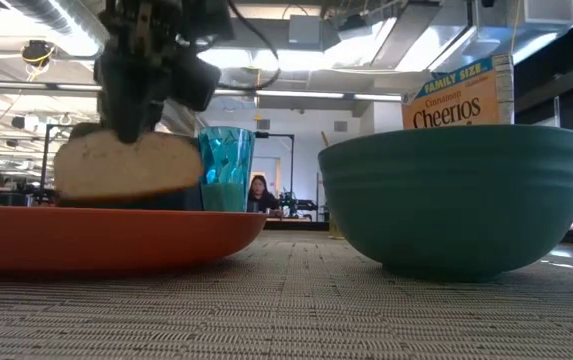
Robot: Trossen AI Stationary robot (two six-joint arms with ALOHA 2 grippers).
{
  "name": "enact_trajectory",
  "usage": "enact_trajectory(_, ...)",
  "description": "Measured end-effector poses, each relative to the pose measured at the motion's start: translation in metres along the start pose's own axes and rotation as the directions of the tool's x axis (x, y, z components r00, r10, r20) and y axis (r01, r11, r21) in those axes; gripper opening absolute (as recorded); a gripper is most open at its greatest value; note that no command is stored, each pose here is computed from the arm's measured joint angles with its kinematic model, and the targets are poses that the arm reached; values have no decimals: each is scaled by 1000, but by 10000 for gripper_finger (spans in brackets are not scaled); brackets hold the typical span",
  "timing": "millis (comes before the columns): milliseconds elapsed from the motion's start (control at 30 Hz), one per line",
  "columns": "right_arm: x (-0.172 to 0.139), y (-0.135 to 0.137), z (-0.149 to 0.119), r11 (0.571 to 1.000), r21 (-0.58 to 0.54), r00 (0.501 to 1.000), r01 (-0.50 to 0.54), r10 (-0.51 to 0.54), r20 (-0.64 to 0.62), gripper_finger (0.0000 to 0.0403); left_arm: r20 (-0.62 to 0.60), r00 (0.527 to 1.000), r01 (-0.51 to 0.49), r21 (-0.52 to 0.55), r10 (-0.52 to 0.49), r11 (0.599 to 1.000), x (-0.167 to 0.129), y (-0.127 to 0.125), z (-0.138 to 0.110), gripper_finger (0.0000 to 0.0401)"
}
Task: Arrange a breakfast setting
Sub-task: Put the toasted bread on the orange plate, then put the red apple on the orange plate
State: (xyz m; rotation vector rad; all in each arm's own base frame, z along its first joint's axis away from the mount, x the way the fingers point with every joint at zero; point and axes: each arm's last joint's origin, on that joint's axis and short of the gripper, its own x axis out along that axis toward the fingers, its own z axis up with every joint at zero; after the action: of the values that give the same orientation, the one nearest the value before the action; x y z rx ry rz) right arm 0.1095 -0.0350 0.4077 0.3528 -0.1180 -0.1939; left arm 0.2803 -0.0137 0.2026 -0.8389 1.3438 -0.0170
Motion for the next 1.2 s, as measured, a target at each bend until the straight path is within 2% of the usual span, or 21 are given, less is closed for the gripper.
enact_trajectory(200,17,13,-9,998,-50,999,-41,39,-34,170,9,1000,3,-63,-2,998,15,14,-5,4)
enact_trajectory(367,41,29,-30,990,-103,986,-95,79,-148,170,18,1000,-21,-77,22,997,17,17,-6,15)
enact_trajectory(533,61,48,-55,982,-127,958,-141,103,-268,172,32,998,-43,-79,46,996,17,18,-6,49)
enact_trajectory(633,68,54,-70,992,-60,936,-109,82,-344,187,28,999,-45,-81,47,996,17,18,-7,75)
enact_trajectory(700,71,52,-80,999,11,911,-37,38,-412,205,5,999,-50,-105,51,993,16,18,-8,93)
enact_trajectory(800,68,48,-94,986,145,841,87,5,-541,234,-39,997,-75,-130,71,989,5,14,-13,117)
enact_trajectory(900,57,46,-107,957,221,719,186,21,-695,252,7,994,-106,-100,107,989,-14,5,-16,132)
enact_trajectory(967,48,49,-114,950,227,643,215,37,-765,255,95,988,-116,-67,122,991,-28,-5,-17,137)
enact_trajectory(1067,34,61,-122,949,227,562,218,69,-824,257,257,959,-116,-20,117,993,-51,-18,-18,140)
enact_trajectory(1200,18,82,-136,956,225,447,191,120,-886,257,471,882,-59,73,18,996,-75,-35,-14,140)
